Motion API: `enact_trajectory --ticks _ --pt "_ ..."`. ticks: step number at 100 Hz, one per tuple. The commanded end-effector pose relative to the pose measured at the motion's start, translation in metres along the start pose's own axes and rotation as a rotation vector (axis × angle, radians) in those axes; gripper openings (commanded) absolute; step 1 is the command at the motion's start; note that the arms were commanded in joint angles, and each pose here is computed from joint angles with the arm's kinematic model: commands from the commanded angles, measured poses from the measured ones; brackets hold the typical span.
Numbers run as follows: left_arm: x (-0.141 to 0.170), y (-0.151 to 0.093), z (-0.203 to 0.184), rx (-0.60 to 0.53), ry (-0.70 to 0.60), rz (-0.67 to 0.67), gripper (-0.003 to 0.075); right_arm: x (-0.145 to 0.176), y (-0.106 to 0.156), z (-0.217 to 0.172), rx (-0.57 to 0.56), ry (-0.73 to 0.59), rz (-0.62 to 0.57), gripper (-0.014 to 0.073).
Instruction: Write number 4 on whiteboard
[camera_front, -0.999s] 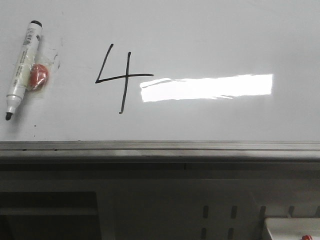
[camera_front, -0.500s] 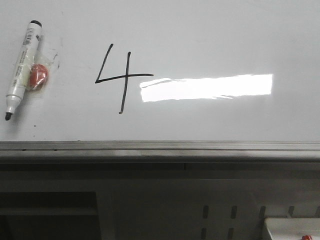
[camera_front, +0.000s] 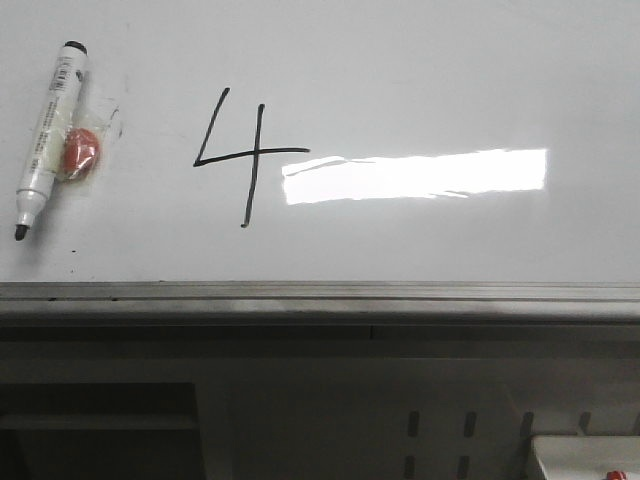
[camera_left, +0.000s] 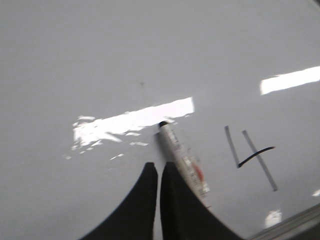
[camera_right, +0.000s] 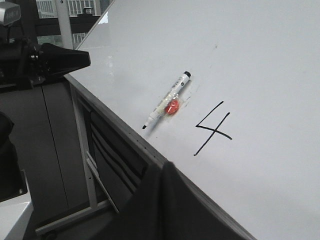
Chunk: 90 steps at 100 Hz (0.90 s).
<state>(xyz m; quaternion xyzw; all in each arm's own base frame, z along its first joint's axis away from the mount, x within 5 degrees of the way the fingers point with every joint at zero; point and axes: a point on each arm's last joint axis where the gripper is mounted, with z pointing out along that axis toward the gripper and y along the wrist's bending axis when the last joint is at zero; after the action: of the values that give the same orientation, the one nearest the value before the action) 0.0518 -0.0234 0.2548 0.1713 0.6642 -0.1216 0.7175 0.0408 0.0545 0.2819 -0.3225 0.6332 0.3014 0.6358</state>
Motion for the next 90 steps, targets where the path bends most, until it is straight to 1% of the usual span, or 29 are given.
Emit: enact_trajectory --ticks 1,10,26,31,38,42,49,54,67,90 --pt "-0.003 0.006 0.0 -0.107 -0.044 0.044 -0.002 -0.014 -0.002 -0.001 0.025 -0.086 -0.014 -0.0064" --pt "0.008 0.011 -0.001 -0.207 -0.012 0.066 -0.002 -0.014 -0.002 -0.001 0.025 -0.086 -0.014 -0.0064" --pt "0.027 0.016 -0.009 -0.351 -0.008 0.067 -0.002 -0.014 -0.002 -0.001 0.025 -0.086 -0.014 -0.0064" --pt "0.033 0.017 -0.011 -0.389 -0.009 0.032 -0.002 -0.014 -0.002 -0.001 0.025 -0.086 -0.014 -0.0064" --pt "0.044 0.018 -0.011 -0.421 0.001 -0.061 -0.002 -0.014 -0.002 -0.001 0.025 -0.086 -0.014 -0.0064" --pt "0.05 0.019 -0.01 -0.429 0.018 -0.088 -0.002 -0.014 -0.002 -0.001 0.025 -0.086 -0.014 -0.0064" --pt "0.059 0.019 -0.01 -0.434 0.044 -0.093 -0.002 -0.014 -0.002 -0.001 0.025 -0.086 -0.014 -0.0064" --pt "0.066 0.018 -0.01 -0.432 0.128 -0.112 -0.002 -0.014 -0.002 -0.001 0.025 -0.086 -0.014 -0.0064" --pt "0.081 0.016 -0.013 -0.428 0.281 -0.145 -0.002 -0.014 -0.002 -0.001 0.025 -0.086 -0.014 -0.0064" --pt "0.08 0.016 -0.013 -0.428 0.278 -0.144 -0.002 -0.014 -0.002 -0.001 0.025 -0.086 -0.014 -0.0064"
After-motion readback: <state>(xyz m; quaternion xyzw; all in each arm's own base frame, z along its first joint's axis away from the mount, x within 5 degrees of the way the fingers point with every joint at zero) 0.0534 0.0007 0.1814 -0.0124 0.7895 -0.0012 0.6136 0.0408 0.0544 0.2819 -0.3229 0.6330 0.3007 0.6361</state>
